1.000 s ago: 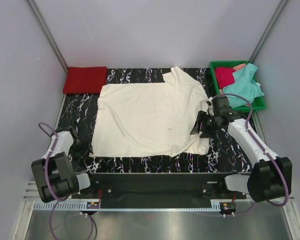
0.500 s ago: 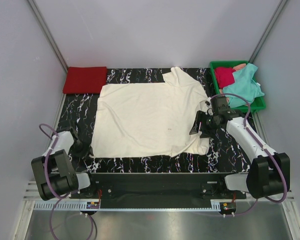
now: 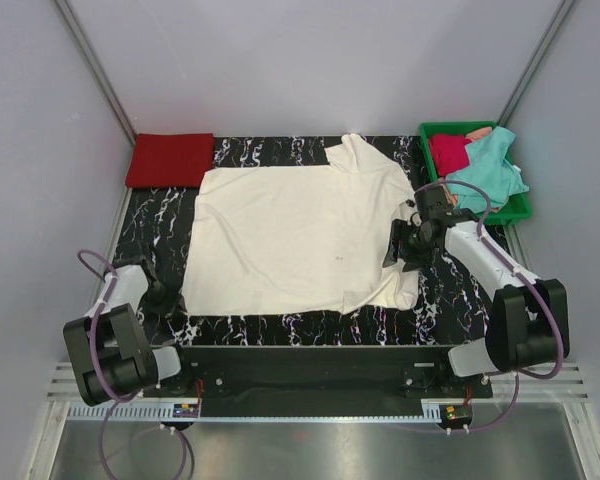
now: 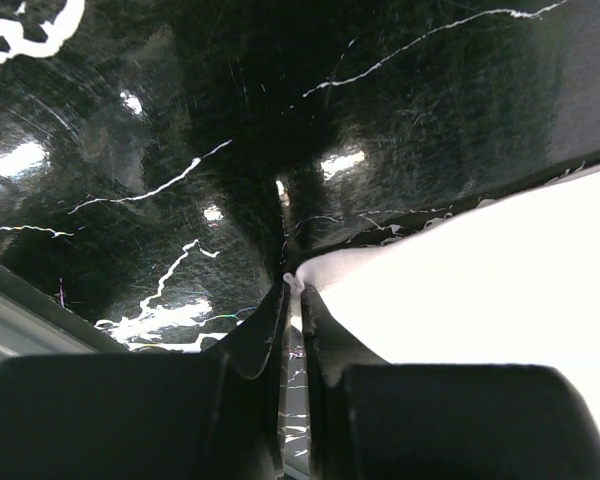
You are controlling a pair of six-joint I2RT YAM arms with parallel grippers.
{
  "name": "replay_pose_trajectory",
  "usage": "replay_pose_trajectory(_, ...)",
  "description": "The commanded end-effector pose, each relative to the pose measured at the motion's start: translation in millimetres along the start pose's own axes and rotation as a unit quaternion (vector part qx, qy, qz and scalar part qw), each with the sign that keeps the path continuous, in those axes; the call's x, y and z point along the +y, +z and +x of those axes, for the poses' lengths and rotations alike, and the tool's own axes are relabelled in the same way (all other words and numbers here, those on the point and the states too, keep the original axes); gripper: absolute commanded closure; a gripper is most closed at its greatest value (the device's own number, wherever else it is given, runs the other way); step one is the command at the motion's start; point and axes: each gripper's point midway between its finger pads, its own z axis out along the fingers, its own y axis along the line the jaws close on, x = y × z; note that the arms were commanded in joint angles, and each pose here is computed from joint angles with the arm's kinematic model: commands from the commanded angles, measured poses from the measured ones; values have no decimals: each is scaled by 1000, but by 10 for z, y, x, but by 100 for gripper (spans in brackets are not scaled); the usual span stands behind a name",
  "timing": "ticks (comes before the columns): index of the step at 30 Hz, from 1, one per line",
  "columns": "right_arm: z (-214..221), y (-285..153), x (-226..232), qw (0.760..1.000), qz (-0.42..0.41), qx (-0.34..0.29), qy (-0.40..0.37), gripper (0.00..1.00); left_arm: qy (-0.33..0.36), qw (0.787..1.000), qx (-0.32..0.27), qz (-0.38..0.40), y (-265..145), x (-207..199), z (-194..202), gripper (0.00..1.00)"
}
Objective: Fold and stack the t-shirts
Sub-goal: Fold the tshirt
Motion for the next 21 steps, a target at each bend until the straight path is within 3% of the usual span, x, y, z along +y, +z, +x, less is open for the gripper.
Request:
replay_pose_trajectory(1, -186, -5, -18, 999, 13, -24, -21, 39, -5, 1000, -16, -3, 76, 49, -28, 92)
replay_pose_trajectory(9, -264, 109, 89, 999, -14, -25, -20, 48, -8, 1000, -25, 8, 33, 20, -50, 98)
replay_pose_trajectory(10, -268, 111, 90, 999, -13, -25, -20, 66, -9, 999, -28, 14, 18, -1, -61, 98)
replay_pose_trajectory(13, -204, 31, 25, 1000, 9, -12, -10, 99, -12, 999, -28, 15, 3, 13, -38, 100)
replay_pose_trajectory(16, -108, -184, 22, 1000, 19, -16, 16, 100, -17, 999, -35, 19, -40, 27, -40, 100)
replay_pose_trajectory(21, 12, -718, 143, 995, -14, -89, 40, 100, -23, 999, -43, 17, -125, 92, -11, 100)
